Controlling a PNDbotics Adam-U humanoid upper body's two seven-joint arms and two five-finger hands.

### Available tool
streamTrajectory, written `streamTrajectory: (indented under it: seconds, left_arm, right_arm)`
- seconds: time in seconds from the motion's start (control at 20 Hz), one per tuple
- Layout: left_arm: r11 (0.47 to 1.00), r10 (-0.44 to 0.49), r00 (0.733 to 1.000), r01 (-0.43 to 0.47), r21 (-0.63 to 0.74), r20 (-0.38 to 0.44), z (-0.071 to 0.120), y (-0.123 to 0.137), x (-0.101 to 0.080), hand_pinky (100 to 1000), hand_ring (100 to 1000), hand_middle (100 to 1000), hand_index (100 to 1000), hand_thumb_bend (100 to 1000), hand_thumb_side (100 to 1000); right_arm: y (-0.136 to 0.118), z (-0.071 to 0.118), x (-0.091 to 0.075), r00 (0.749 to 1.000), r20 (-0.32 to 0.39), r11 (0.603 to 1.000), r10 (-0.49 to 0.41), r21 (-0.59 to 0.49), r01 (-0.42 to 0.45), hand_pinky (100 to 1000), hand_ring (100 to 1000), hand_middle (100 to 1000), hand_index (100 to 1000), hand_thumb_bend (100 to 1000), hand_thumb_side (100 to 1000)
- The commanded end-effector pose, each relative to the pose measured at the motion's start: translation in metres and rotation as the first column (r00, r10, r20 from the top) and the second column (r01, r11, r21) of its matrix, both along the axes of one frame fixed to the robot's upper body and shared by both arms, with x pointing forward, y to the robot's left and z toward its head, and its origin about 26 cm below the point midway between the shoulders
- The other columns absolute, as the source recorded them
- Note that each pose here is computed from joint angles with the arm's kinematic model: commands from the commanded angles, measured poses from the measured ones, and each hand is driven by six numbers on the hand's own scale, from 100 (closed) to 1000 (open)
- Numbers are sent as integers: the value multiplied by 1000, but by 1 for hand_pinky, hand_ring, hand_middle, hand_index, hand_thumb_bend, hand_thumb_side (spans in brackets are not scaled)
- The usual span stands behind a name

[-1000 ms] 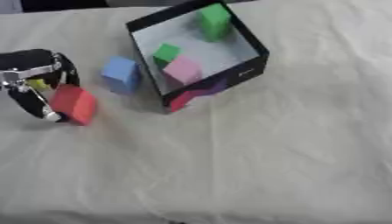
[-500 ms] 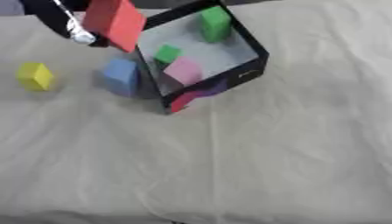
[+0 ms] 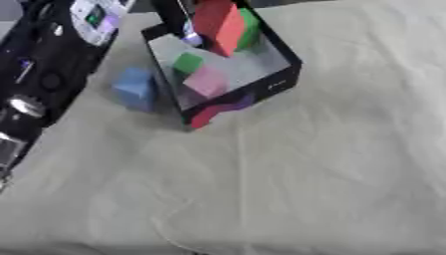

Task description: Pick up objects on the table and place them in the box.

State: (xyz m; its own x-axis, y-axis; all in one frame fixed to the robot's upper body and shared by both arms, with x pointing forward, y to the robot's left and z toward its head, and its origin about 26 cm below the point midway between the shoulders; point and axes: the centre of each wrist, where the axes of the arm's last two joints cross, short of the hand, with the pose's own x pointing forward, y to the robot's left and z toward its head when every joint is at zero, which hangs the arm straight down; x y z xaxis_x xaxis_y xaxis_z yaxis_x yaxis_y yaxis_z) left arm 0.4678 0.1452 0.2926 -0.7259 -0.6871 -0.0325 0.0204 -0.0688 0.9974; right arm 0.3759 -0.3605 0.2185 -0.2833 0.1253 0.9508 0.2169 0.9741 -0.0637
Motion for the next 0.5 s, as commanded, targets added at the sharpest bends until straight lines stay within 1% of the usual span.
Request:
streamTrajectory:
  seconds: [0.05,0.2,0.3,0.35,0.4,0.45,0.5]
  left_arm:
    - [1000,17,999,-17,9,38,-2,-3,7,557,471,547,611,480,100]
    - [999,31,999,-32,29,26,-18,-4,12,593,500,571,636,508,100]
    - [998,37,999,-38,47,22,-24,-3,14,610,525,593,659,577,100]
    - [997,37,999,-38,60,22,-27,-3,14,627,555,601,688,714,100]
    - [997,31,999,-33,71,25,-28,-3,14,634,565,609,704,791,100]
    - [997,27,999,-29,78,29,-29,-2,13,684,627,674,772,950,100]
    - [996,24,999,-27,86,29,-29,-2,13,714,669,709,797,992,147]
  right_arm:
    - [3,14,-1,999,38,1000,18,-16,-17,741,803,705,788,285,510]
    - [4,15,-1,999,40,1000,21,-15,-21,741,803,705,788,285,510]
    - [3,14,-1,999,37,1000,18,-15,-18,742,803,704,788,285,511]
    - [2,13,-2,999,34,1000,16,-15,-15,742,803,704,788,287,512]
    - [2,11,-2,999,30,1000,13,-15,-13,742,803,704,788,288,513]
    - [1,9,-2,1000,24,1000,10,-16,-10,742,802,704,787,291,514]
    - [0,8,-2,1000,18,1000,7,-17,-7,741,802,704,787,291,515]
